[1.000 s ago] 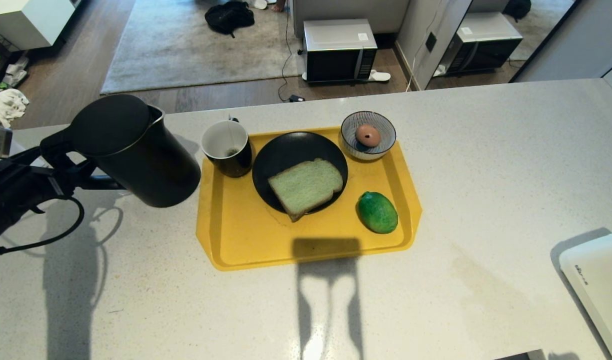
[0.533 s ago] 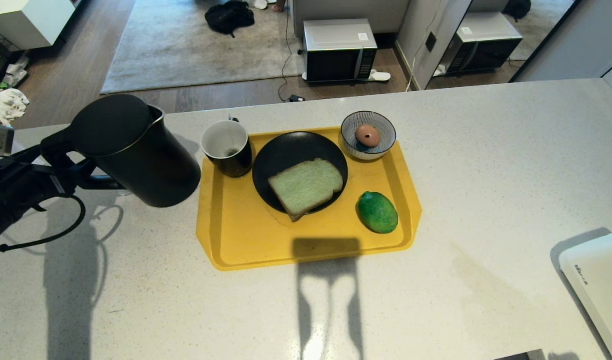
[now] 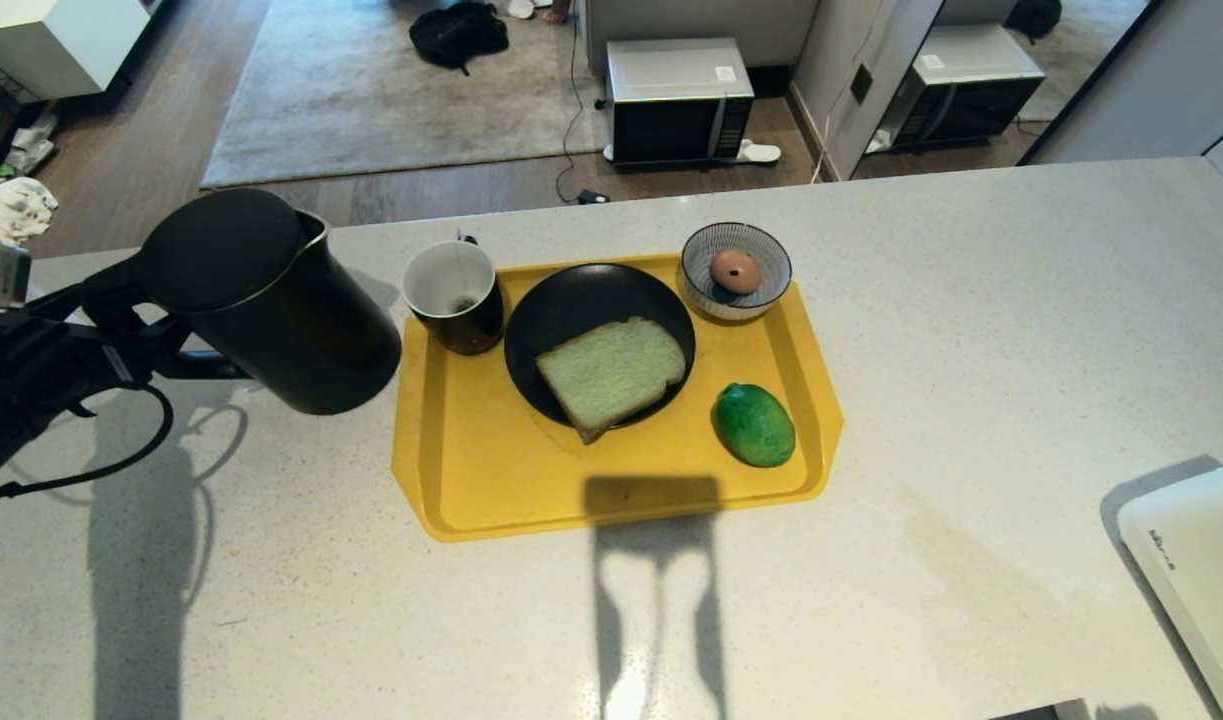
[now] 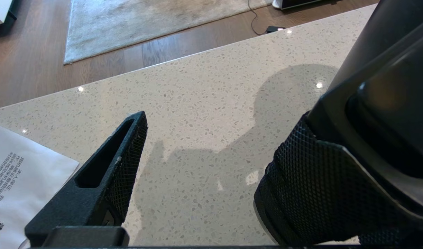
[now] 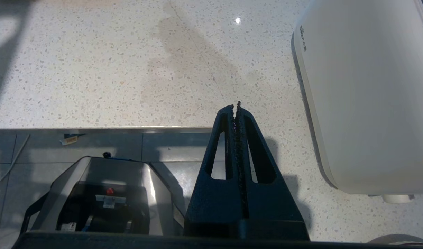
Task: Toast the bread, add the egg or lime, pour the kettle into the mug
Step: Pick up the kettle
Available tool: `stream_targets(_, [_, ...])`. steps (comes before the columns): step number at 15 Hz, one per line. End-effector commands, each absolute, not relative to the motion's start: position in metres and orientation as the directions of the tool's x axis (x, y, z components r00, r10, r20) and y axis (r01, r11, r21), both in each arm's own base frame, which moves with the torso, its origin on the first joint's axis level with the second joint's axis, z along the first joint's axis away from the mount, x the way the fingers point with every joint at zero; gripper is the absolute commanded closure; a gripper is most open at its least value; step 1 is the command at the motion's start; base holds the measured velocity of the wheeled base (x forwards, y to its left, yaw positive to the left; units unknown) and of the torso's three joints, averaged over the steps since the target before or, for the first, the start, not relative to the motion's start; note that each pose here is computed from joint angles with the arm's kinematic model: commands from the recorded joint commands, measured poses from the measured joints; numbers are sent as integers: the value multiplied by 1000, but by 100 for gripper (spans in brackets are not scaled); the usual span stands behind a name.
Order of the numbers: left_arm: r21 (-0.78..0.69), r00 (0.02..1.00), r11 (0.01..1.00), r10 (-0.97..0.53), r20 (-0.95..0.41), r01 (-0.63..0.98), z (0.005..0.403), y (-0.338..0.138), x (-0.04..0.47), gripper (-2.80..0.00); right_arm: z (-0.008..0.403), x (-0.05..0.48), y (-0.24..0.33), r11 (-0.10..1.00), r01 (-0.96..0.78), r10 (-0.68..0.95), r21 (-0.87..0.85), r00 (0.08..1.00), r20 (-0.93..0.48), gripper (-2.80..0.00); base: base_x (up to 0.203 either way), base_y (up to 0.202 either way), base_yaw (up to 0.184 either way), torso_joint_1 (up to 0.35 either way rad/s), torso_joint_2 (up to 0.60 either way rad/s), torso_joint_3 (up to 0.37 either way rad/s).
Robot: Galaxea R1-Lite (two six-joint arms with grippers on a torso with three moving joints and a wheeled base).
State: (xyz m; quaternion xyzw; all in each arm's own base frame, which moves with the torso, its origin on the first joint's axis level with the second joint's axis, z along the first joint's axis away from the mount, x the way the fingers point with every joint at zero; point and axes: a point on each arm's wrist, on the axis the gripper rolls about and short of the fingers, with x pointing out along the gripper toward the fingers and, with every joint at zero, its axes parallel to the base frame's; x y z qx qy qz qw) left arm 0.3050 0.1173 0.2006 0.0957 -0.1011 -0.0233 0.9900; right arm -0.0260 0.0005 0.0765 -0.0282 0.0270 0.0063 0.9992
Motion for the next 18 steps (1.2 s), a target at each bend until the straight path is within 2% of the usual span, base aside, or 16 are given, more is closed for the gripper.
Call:
stream_targets(1, [198, 977, 980, -73, 201, 33, 201, 116, 306, -280, 76, -26, 1, 998, -14, 11, -56, 998, -55, 0, 0, 0, 0, 0, 0, 0])
stream_targets(12, [196, 976, 979, -96, 195, 57, 199, 109, 310, -280, 76, -26, 1, 998, -14, 11, -56, 998, -55, 0, 0, 0, 0, 0, 0, 0])
stream_targets(13, [194, 976, 979, -97, 195, 58, 199, 109, 310, -52, 76, -26, 1, 998, -14, 11, -56, 998, -55, 0, 0, 0, 0, 0, 0, 0])
stream_targets(14, [195, 975, 979, -100, 197, 61, 199, 108, 310, 0, 76, -26, 1, 998, -14, 11, -57, 998, -55, 0, 0, 0, 0, 0, 0, 0])
stream_targets(18, [181, 976, 981, -100, 195, 64, 199, 107, 309, 0, 76, -26, 1, 998, -14, 11, -56, 998, -55, 0, 0, 0, 0, 0, 0, 0])
